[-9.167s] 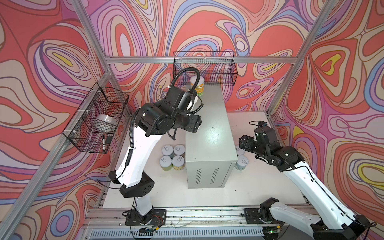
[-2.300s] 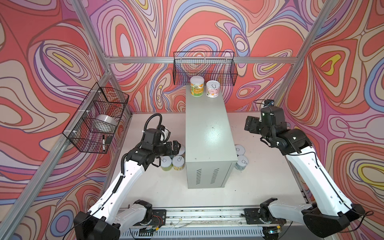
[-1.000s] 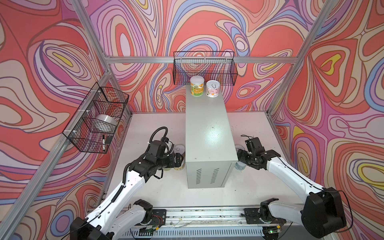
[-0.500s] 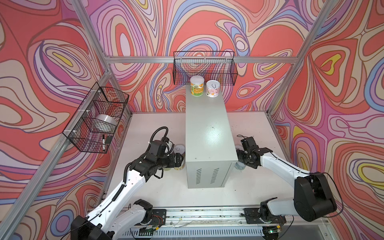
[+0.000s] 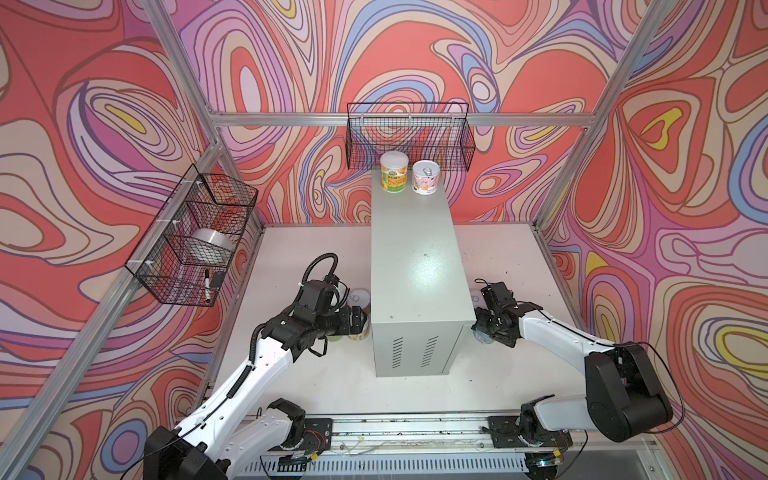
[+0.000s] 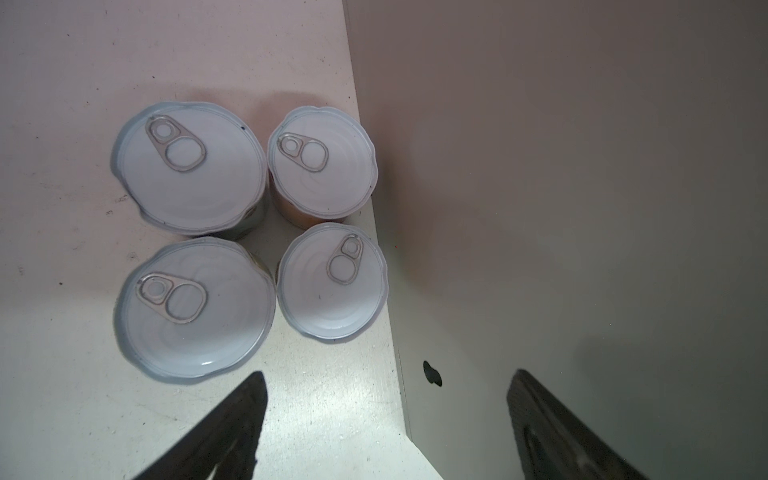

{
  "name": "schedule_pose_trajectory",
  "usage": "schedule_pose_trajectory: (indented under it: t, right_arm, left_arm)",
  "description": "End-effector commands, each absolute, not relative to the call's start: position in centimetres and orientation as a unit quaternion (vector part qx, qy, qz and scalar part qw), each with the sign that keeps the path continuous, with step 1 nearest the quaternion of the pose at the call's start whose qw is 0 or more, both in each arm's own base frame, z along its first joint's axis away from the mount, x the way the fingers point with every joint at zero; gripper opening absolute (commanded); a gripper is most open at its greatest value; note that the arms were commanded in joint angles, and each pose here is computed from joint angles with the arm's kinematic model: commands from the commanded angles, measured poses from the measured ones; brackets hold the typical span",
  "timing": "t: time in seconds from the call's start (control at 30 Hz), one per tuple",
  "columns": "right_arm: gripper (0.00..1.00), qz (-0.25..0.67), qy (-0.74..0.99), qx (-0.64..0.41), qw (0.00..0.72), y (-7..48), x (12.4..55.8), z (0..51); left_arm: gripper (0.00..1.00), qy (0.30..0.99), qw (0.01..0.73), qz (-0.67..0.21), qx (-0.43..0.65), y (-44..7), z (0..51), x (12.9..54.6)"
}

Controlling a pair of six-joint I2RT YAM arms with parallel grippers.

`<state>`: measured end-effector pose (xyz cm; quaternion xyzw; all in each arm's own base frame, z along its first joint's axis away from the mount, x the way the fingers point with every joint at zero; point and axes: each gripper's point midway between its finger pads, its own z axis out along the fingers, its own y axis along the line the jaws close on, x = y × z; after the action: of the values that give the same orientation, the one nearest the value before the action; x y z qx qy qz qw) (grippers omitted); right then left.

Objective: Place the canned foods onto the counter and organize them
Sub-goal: 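Close the right gripper on a white can with brown print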

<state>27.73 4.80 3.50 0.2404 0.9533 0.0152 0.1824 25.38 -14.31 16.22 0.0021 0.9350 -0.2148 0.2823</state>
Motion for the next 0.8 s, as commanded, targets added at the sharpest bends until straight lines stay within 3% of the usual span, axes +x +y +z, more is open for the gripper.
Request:
schedule_pose_trajectory:
  t: [0.0,0.33,0.4,0.47,0.77]
  right_arm:
    - [0.9,0.019,0.949,0.253,0.186,4.6,27.8,3.2]
    - [0.76,0.026,0.953,0.247,0.174,5.0,27.4,2.4]
    - [0.49,0.022,0.954,0.243,0.175,4.9,27.4,2.5]
    - [0.0,0.019,0.954,0.24,0.177,4.7,27.4,2.9]
    - [0.0,0.023,0.959,0.196,0.205,4.7,27.5,8.3]
  left_arm:
    - [0.91,0.932,0.287,-0.22,-0.002,-14.5,16.5,25.6]
    - [0.91,0.932,0.283,-0.225,-0.004,-14.6,16.2,25.5]
    - [0.91,0.933,0.282,-0.224,-0.003,-14.7,16.1,25.6]
    - [0.91,0.933,0.282,-0.224,0.001,-14.7,16.3,25.7]
    - [0.91,0.93,0.276,-0.242,0.019,-15.9,17.5,26.2]
